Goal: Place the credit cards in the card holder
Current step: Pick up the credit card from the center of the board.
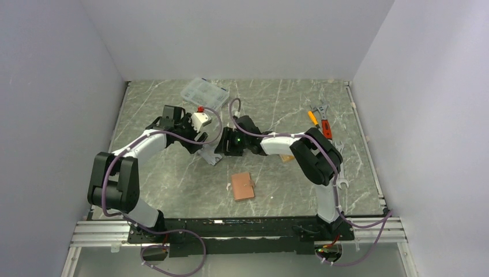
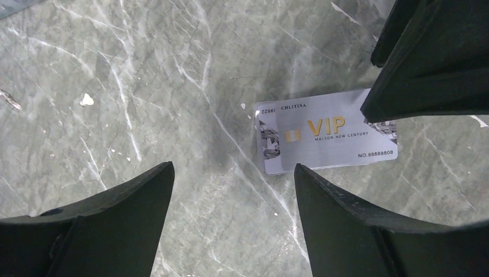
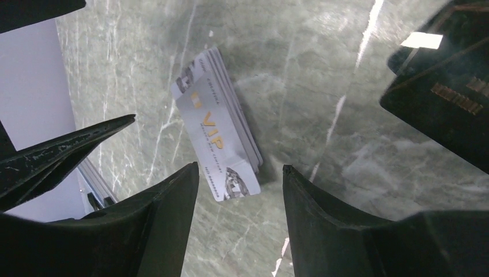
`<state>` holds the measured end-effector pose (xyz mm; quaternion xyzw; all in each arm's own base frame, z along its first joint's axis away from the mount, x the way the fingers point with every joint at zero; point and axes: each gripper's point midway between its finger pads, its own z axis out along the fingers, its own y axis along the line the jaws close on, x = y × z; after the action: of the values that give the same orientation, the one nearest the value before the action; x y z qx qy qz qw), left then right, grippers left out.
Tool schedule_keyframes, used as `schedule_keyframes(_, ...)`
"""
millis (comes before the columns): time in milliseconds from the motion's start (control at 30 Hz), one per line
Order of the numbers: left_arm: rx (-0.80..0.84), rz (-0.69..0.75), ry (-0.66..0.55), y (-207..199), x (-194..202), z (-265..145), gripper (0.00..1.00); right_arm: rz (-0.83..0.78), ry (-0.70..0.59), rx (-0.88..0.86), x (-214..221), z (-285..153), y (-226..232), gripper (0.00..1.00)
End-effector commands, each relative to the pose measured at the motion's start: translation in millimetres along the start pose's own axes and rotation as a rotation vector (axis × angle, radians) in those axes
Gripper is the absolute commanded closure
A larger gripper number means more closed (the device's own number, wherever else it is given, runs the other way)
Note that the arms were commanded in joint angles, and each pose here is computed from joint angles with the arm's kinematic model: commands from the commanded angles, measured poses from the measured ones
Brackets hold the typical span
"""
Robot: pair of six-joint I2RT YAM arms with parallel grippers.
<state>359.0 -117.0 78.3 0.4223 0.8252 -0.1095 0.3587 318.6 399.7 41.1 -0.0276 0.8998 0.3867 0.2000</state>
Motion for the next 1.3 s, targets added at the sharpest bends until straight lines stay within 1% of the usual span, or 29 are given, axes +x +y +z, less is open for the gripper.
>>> schedule_keyframes(0,-0.013,0.062,-0.020,1,-6,7,0.19,0.069,-0.022,-0.058,0,0,4,0.43)
schedule_keyframes(167,-0.003,0.102,-0.012,-7,-4,15,0.18,0.115,-0.004,-0.068,9,3,-3,0.47)
schedule_keyframes(333,-0.022,0.137,0.009,-8,-2,23,0.18,0.144,0.007,-0.070,15,3,-7,0.50)
schedule_keyframes(500,-0.043,0.159,0.029,-10,1,30,0.19,0.209,0.014,-0.100,25,4,-11,0.52)
schedule_keyframes(733,-0.078,0.211,0.055,-12,1,37,0.19,0.257,0.023,-0.121,36,1,-16,0.53)
schedule_keyframes(867,-0.081,0.241,0.043,-18,1,39,0.18,0.282,0.023,-0.151,36,1,-12,0.53)
schedule_keyframes(1267,-0.031,0.223,0.056,-35,5,39,0.19,0.373,0.018,-0.270,34,0,-4,0.54)
